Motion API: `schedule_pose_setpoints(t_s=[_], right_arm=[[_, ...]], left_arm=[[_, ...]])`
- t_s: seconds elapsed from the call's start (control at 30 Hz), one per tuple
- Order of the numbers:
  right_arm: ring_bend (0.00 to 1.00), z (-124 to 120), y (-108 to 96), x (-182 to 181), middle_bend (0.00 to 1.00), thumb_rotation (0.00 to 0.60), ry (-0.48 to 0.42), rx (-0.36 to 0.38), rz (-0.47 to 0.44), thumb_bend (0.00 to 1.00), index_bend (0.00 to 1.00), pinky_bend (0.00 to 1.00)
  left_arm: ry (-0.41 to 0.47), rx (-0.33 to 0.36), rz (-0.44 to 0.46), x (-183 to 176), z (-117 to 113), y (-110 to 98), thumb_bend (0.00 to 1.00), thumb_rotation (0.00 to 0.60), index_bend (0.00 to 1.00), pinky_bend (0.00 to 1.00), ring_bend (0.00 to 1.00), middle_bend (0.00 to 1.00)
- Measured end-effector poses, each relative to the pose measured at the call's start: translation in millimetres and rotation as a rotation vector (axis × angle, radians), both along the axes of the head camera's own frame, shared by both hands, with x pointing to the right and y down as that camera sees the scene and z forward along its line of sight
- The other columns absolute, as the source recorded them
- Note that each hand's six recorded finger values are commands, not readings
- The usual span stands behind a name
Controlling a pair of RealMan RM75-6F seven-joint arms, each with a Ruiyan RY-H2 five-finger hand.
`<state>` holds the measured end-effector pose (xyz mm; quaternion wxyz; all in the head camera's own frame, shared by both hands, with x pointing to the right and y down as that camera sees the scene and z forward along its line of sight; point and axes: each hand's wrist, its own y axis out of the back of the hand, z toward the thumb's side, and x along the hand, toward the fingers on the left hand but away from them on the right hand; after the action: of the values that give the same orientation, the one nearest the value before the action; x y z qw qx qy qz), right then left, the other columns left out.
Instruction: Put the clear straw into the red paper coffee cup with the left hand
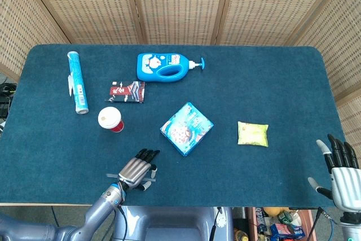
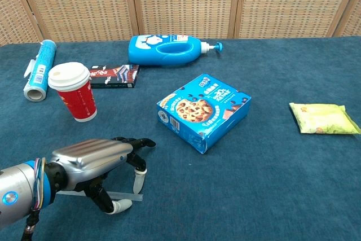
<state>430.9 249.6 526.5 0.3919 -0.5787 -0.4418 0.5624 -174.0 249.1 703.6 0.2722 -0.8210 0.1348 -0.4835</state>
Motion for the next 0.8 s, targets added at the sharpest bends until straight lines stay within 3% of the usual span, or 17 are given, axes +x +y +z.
schedule_pose_setpoints(t_s=[0.43, 0.8], right_arm=[[0.0, 0, 0, 0, 0.0, 0.6, -0.008, -0.003, 0.0, 0.0, 0.0, 0.0], [0.0, -1, 0, -1, 0.0, 0.6, -0.011, -0.003, -0.003, 0.0, 0.0, 0.0]], left_arm=[[0.015, 0.011, -0.016, -2, -7, -6, 0.37, 0.6, 0.59, 0.0, 0.0, 0.0], [0.181, -0.005, -0.084, -1, -38, -24, 0.4, 0.6, 0.6, 0.0, 0.0, 0.0]])
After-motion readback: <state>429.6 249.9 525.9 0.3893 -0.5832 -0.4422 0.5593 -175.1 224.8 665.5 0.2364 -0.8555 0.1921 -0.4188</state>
